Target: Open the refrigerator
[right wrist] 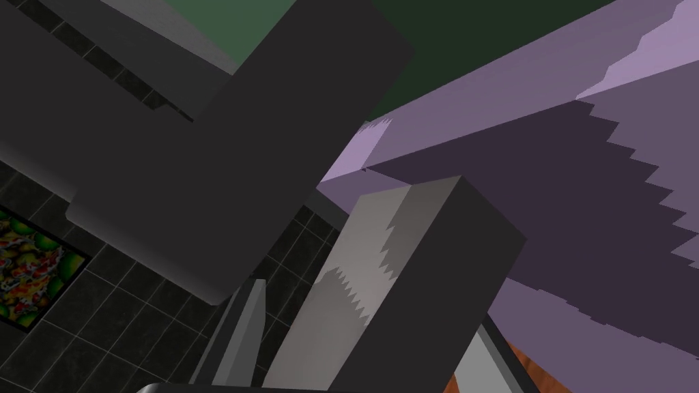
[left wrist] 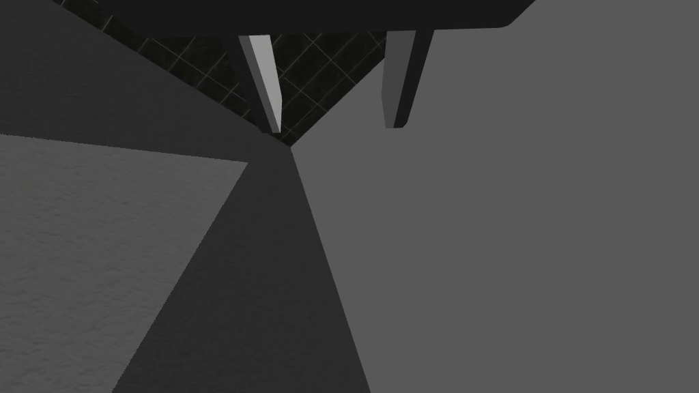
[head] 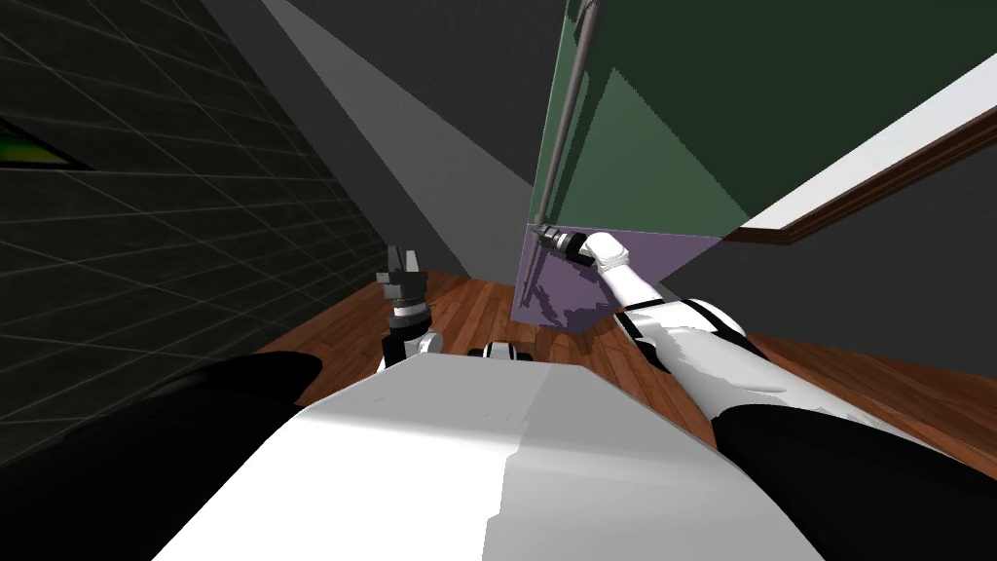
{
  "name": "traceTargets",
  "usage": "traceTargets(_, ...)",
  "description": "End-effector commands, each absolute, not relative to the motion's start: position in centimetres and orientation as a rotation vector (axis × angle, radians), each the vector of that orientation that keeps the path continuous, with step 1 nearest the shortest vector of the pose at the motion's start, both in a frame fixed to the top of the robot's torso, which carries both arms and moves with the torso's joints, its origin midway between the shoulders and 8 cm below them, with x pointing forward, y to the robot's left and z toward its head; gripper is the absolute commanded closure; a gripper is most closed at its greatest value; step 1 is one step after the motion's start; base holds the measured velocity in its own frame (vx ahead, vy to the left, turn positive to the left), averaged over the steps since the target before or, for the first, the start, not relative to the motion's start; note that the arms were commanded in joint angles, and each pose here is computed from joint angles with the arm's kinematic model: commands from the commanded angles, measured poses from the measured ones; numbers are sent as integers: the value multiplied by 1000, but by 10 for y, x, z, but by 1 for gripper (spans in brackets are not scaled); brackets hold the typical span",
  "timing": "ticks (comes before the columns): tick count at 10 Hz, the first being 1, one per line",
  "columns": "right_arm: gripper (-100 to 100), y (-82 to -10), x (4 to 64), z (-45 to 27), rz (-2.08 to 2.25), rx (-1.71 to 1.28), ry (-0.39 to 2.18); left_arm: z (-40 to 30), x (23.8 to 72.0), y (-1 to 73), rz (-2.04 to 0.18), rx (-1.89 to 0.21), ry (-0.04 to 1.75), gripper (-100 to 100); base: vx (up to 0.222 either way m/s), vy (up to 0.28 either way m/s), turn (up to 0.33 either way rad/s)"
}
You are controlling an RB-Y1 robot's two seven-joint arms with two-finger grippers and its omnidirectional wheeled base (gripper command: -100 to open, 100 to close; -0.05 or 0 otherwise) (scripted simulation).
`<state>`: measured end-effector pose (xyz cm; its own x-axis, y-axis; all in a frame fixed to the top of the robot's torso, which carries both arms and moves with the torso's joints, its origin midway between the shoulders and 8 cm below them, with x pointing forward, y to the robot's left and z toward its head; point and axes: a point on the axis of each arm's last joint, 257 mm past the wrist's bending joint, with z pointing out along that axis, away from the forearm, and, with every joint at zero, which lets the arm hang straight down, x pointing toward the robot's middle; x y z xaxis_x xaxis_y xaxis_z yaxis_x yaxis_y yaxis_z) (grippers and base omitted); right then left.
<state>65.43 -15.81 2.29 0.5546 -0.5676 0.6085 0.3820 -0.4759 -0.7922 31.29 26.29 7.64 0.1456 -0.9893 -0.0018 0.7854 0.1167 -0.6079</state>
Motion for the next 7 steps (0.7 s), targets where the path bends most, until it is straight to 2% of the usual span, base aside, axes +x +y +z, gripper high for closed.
traceTargets(1, 100, -131, 641, 24, -1074, -1730, 91, 76, 313, 263, -1370, -536, 466, 0, -156, -126, 37)
traceTargets(7, 100, -71, 603, 27, -950, -1707, -63, 76, 313, 263, -1370, -536, 466, 0, -186, -173, 44)
